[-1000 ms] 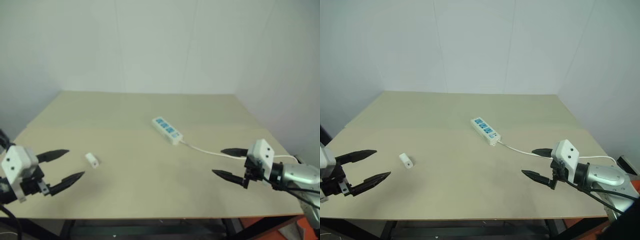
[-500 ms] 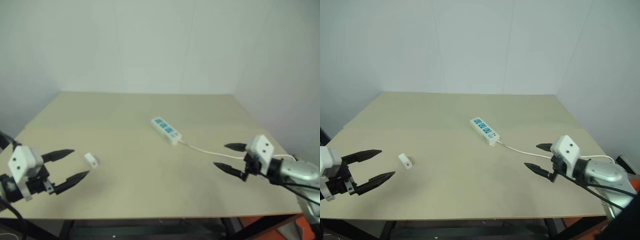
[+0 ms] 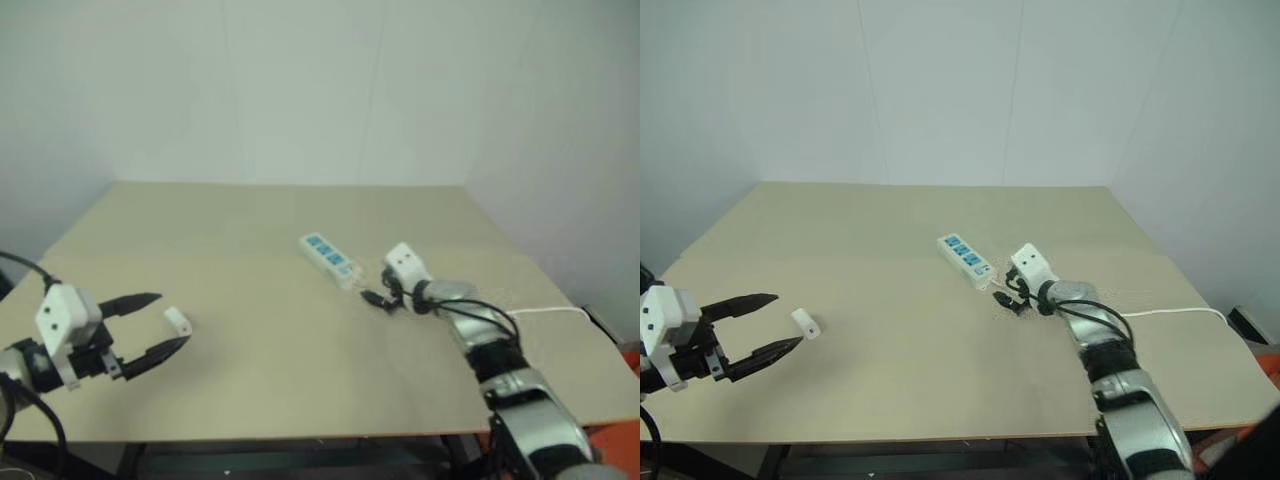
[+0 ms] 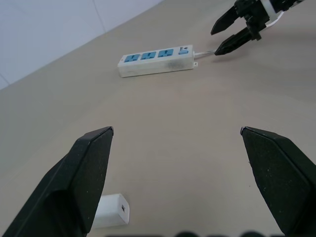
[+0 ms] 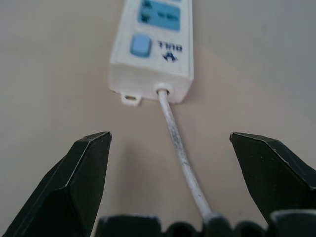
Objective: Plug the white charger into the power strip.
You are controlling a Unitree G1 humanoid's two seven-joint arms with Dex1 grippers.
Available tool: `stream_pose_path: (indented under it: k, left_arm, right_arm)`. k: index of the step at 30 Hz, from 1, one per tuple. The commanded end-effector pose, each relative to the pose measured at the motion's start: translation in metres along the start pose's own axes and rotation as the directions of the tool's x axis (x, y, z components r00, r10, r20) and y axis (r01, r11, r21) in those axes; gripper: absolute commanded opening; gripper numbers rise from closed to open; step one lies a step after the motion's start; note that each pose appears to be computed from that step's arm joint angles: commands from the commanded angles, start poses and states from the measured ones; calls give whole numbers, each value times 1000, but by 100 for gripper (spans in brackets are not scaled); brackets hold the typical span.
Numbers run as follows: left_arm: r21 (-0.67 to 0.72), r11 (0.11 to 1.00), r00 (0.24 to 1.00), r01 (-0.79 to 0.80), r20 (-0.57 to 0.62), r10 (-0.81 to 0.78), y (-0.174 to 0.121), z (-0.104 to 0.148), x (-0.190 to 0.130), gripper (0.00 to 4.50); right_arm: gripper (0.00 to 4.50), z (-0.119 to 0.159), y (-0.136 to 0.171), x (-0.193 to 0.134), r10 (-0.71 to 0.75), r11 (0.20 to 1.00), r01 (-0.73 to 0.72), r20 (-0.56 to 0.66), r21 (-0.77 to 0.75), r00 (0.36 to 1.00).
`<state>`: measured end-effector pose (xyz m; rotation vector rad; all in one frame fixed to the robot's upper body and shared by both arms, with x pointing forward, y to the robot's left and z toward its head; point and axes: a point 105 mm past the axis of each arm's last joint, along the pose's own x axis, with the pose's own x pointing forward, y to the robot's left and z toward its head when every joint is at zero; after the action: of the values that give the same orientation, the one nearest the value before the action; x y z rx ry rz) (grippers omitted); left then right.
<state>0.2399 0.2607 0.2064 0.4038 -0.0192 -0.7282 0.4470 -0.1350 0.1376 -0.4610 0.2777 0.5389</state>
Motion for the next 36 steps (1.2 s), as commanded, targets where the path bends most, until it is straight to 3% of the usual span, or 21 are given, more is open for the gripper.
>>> stream_pose_path:
  k: [1,2,6,16,24,29,36]
  left_arm:
    - [50,999,1000,-14,26,13,-2,11,-3,450]
    - [49,999,1000,-16,25,15,-2,11,-3,450]
    - [51,998,1000,-21,22,20,-3,11,-4,450]
    - [58,998,999,-28,24,26,-3,13,-5,450]
    - [56,998,1000,-21,19,20,-3,13,-4,450]
    - [56,998,1000,-12,18,11,-2,13,-1,450]
    - [52,999,1000,-1,17,0,-1,12,1,450]
  right_arm:
    - [449,6,-10,3,-32,999,32,10,2,999]
    - [449,4,-10,5,-26,1000,26,3,11,1000]
    - [365,3,-3,9,40,999,-40,2,29,999]
    - [2,5,10,10,142,990,-142,5,-4,990]
    - [2,16,27,-12,294,952,-286,66,-110,953]
    - [2,10,49,-52,385,915,-361,119,-182,915]
    - [2,-6,84,-112,561,819,-517,160,-248,812]
